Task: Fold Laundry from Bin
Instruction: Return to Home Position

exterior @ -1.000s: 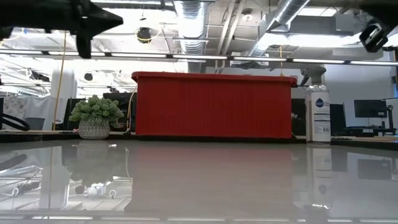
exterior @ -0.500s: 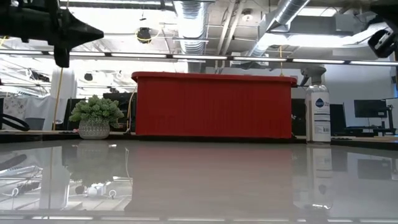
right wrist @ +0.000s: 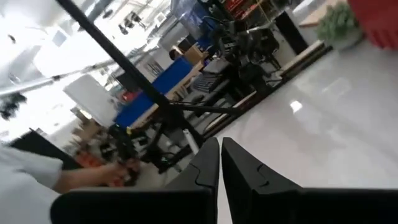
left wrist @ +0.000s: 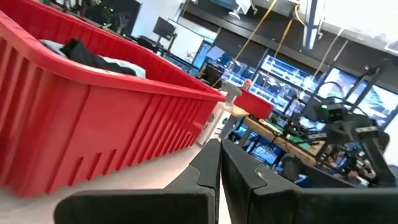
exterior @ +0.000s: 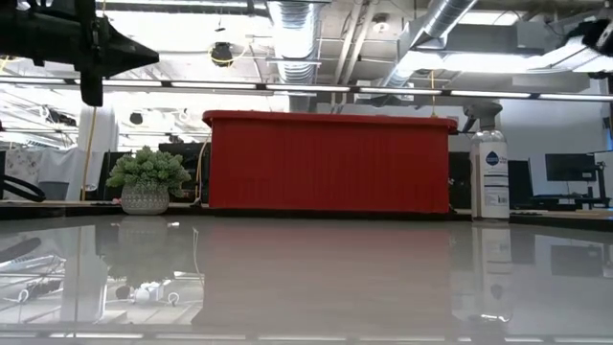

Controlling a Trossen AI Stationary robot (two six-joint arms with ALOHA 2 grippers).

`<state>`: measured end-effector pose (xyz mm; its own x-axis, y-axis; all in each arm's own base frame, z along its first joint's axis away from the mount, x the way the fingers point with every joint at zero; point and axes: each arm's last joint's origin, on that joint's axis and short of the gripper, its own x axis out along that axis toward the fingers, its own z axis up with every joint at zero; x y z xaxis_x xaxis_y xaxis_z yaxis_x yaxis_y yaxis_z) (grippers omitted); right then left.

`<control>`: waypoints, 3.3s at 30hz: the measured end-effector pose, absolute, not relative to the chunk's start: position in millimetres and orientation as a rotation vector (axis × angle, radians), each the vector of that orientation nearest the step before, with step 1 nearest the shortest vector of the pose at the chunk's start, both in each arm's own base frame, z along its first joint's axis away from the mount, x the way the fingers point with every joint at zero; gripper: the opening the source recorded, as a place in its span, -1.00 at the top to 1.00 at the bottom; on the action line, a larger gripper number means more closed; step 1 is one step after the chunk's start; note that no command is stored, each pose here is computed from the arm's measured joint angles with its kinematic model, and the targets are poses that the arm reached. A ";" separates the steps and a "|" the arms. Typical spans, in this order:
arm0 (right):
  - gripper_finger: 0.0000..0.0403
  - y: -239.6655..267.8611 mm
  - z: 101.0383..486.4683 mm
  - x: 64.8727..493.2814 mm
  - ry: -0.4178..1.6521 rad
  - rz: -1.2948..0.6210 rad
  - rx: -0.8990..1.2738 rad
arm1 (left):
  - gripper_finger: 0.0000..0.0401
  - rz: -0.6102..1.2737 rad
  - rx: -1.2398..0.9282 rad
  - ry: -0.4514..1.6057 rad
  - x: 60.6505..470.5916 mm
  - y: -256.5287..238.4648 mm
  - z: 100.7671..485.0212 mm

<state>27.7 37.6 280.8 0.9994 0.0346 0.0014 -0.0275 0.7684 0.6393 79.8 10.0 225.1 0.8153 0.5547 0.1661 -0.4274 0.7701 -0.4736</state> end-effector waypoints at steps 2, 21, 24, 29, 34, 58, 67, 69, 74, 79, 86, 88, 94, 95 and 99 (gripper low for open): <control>0.77 41.7 287.9 27.8 0.008 0.029 0.619 | 1.00 0.550 -0.434 -0.307 79.7 10.2 224.9; 0.76 -39.1 355.6 45.8 0.010 0.365 0.054 | 1.00 0.811 -0.333 -0.316 74.3 15.6 227.1; 0.76 -36.8 360.5 57.0 -0.002 0.554 -0.008 | 1.00 0.811 -0.344 -0.331 73.9 15.7 228.4; 0.76 -22.8 325.6 68.8 -0.048 0.840 -0.106 | 1.00 0.812 -0.376 -0.346 73.7 15.8 228.5; 0.76 -30.2 282.1 95.3 -0.031 0.967 -0.062 | 1.00 0.817 -0.382 -0.349 73.6 15.9 228.6; 0.76 -54.0 189.1 224.6 0.069 1.207 0.098 | 1.00 0.879 -0.334 -0.249 74.8 16.6 217.8; 0.76 -33.4 289.0 278.8 0.052 1.348 0.065 | 1.00 0.881 -0.289 -0.218 75.0 16.5 216.5; 0.76 -29.4 321.1 280.5 0.065 1.366 0.084 | 1.00 0.883 -0.262 -0.205 75.1 16.5 216.5; 0.76 -18.9 396.8 264.2 0.014 1.392 0.018 | 1.00 0.886 -0.235 -0.192 75.0 16.5 216.6; 0.76 1.6 471.9 227.7 -0.156 1.372 -0.199 | 1.00 0.879 -0.236 -0.193 75.2 16.3 216.7; 0.76 37.4 564.1 159.1 -0.445 1.148 -0.388 | 1.00 0.878 -0.241 -0.197 75.2 16.3 216.9; 0.76 42.5 584.9 144.3 -0.501 0.994 -0.293 | 1.00 0.878 -0.242 -0.198 75.2 16.3 216.9; 0.76 49.5 595.8 129.9 -0.389 0.710 -0.014 | 1.00 0.880 -0.265 -0.209 75.1 16.4 216.9; 0.76 51.6 589.7 129.9 -0.329 0.717 -0.032 | 1.00 0.884 -0.264 -0.207 75.0 16.5 216.7; 0.76 58.3 566.9 135.7 -0.205 0.519 -0.088 | 1.00 0.817 -0.323 -0.229 76.4 15.3 216.9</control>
<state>135.7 58.3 566.9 0.8487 0.5003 0.1716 -0.4828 0.8653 -0.1350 76.4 15.3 216.9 0.6643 0.7436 0.0761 -0.6745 0.6402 -0.3677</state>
